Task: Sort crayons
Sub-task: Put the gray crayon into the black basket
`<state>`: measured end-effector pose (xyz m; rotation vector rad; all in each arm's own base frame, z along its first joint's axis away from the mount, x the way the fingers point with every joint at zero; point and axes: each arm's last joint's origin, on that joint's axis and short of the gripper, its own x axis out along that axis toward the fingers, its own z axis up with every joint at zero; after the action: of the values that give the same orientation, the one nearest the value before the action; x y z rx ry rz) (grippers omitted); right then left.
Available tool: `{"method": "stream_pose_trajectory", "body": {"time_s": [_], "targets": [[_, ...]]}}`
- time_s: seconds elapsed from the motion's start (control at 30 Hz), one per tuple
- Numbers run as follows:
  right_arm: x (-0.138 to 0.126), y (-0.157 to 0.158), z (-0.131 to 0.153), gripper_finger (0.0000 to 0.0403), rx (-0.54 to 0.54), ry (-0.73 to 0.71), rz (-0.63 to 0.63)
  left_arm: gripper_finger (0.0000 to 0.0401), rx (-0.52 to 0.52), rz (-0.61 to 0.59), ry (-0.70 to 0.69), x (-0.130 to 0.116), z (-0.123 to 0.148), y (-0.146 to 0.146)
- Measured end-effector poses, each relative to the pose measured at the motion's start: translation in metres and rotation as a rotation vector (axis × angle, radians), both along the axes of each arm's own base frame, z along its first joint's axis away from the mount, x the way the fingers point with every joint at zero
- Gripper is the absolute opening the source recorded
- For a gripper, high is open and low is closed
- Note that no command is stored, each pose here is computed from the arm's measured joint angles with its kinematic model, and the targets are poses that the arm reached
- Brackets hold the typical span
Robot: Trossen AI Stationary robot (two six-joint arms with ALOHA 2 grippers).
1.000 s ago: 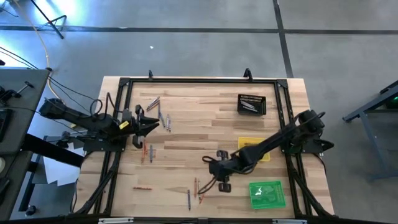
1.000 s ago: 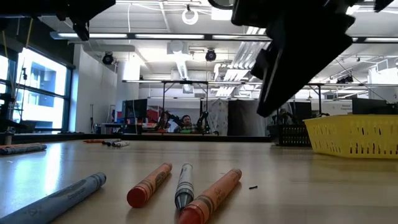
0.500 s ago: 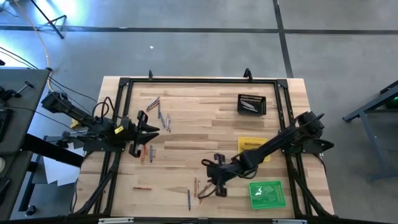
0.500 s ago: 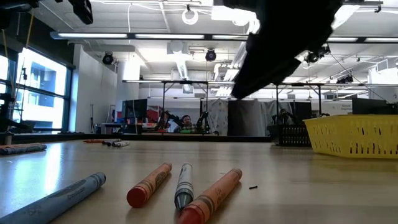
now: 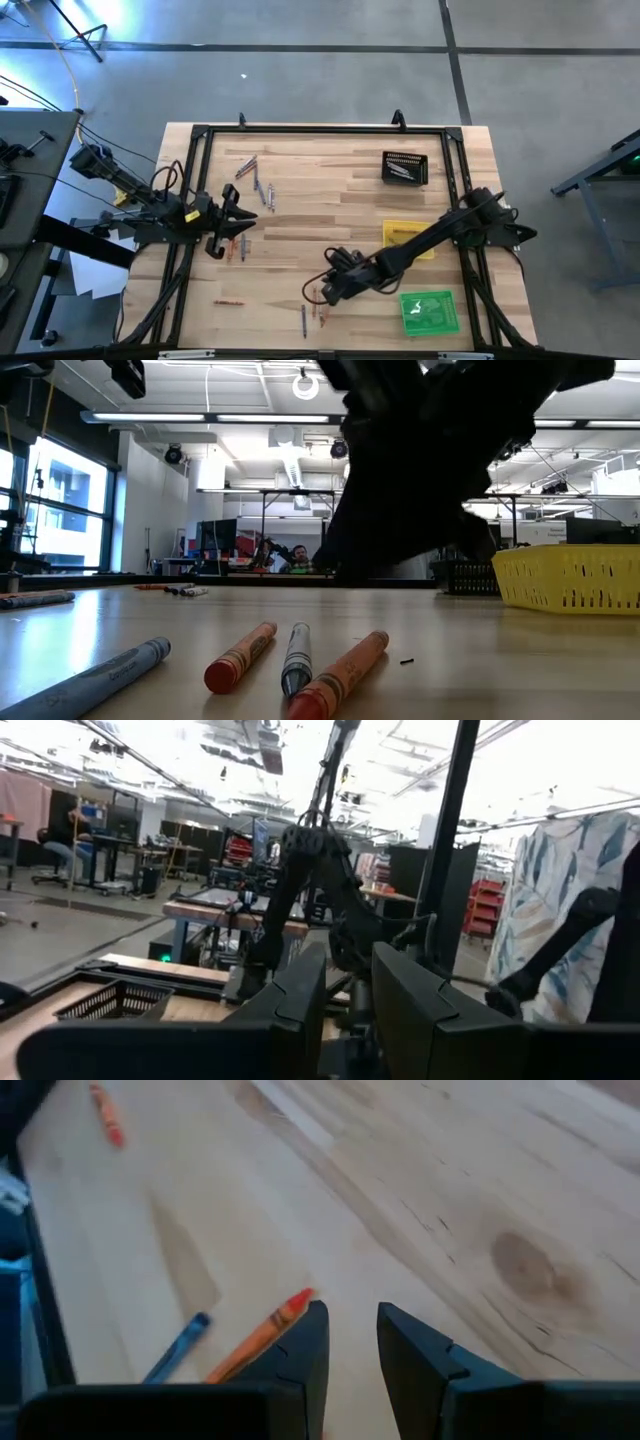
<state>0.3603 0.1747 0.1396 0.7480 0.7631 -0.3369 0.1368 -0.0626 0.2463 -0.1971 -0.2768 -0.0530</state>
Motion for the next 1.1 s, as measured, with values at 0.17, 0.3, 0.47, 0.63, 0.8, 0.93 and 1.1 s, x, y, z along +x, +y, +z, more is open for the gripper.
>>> {"method": "stream_pose_trajectory", "body": {"time_s": [0.17, 0.3, 0.47, 0.63, 0.8, 0.93, 1.1], "targets": [[0.011, 0.012, -0.002, 0.0082, 0.002, 0.029, 0.01, 0.0074, -0.01, -0.003, 0.002, -0.001, 0.0, -0.002], [0.021, 0.024, 0.014, 0.0082, -0.035, 0.071, 0.016, 0.0074, -0.03, -0.039, 0.019, -0.001, -0.002, -0.007], [0.033, 0.036, 0.03, 0.0082, -0.067, 0.158, -0.012, 0.0074, -0.059, -0.053, 0.052, 0.0, -0.007, -0.015], [0.048, 0.047, 0.028, 0.0082, -0.07, 0.254, -0.038, 0.0074, -0.075, -0.054, 0.061, -0.002, -0.008, -0.021], [0.063, 0.057, 0.019, 0.0082, -0.066, 0.341, -0.036, 0.0074, -0.067, -0.08, 0.053, -0.005, -0.007, -0.026], [0.072, 0.063, 0.015, 0.0082, -0.06, 0.374, -0.026, 0.0074, -0.044, -0.098, 0.038, -0.008, -0.006, -0.03], [0.074, 0.065, 0.013, 0.0082, -0.061, 0.387, -0.024, 0.0074, -0.035, -0.106, 0.019, -0.01, -0.004, -0.031]]}}
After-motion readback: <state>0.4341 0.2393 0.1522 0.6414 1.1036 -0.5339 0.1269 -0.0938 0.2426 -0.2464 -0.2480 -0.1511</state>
